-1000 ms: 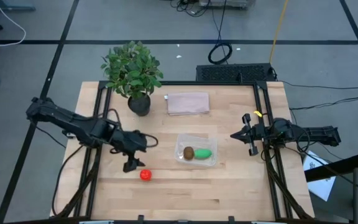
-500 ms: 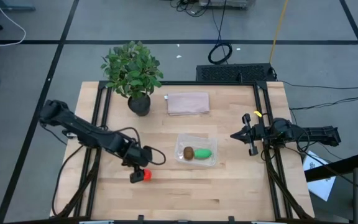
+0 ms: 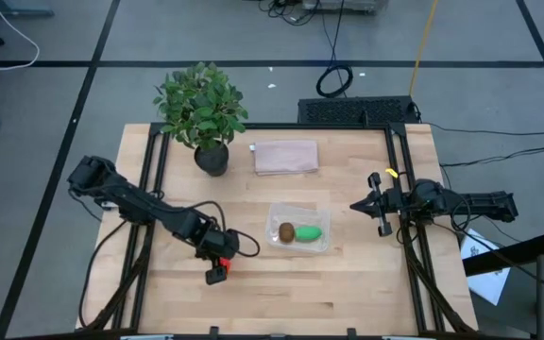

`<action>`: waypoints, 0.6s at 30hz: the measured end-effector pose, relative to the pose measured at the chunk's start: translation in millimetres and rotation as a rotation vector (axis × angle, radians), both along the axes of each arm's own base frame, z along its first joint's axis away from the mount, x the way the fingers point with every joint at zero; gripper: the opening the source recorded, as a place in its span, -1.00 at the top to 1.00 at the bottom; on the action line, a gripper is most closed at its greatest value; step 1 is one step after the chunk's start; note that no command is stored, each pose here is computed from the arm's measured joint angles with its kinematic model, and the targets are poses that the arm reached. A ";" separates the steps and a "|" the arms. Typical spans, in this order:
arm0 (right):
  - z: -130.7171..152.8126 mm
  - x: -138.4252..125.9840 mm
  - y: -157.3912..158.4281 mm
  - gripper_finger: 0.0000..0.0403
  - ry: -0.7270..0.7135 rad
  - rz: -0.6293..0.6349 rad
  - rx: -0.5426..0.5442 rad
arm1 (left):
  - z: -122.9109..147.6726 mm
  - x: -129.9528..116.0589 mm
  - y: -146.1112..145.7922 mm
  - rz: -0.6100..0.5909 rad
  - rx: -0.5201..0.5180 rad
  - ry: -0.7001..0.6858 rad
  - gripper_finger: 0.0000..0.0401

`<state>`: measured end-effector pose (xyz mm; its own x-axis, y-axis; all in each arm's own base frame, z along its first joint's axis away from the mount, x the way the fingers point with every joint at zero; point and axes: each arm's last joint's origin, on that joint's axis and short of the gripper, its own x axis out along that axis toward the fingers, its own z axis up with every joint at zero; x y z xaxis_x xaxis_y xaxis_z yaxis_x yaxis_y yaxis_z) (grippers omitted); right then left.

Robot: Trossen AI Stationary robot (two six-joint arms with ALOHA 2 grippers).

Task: Pick and placing Produce into tupperware
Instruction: Put the red tomato into the transparent bin

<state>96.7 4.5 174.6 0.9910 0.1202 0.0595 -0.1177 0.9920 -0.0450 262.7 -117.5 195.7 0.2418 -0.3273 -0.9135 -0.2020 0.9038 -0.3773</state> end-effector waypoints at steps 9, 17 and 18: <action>-0.7 0.0 0.0 1.00 0.007 0.000 0.000 | -0.4 -1.0 -1.6 0.012 0.043 -0.014 -0.80; -0.7 0.0 0.0 1.00 0.007 0.000 0.000 | -0.7 -1.0 -1.2 0.030 0.091 -0.031 -0.80; -0.7 0.0 0.0 1.00 0.007 0.000 0.000 | -0.8 -1.2 -1.2 0.031 0.091 -0.030 -0.80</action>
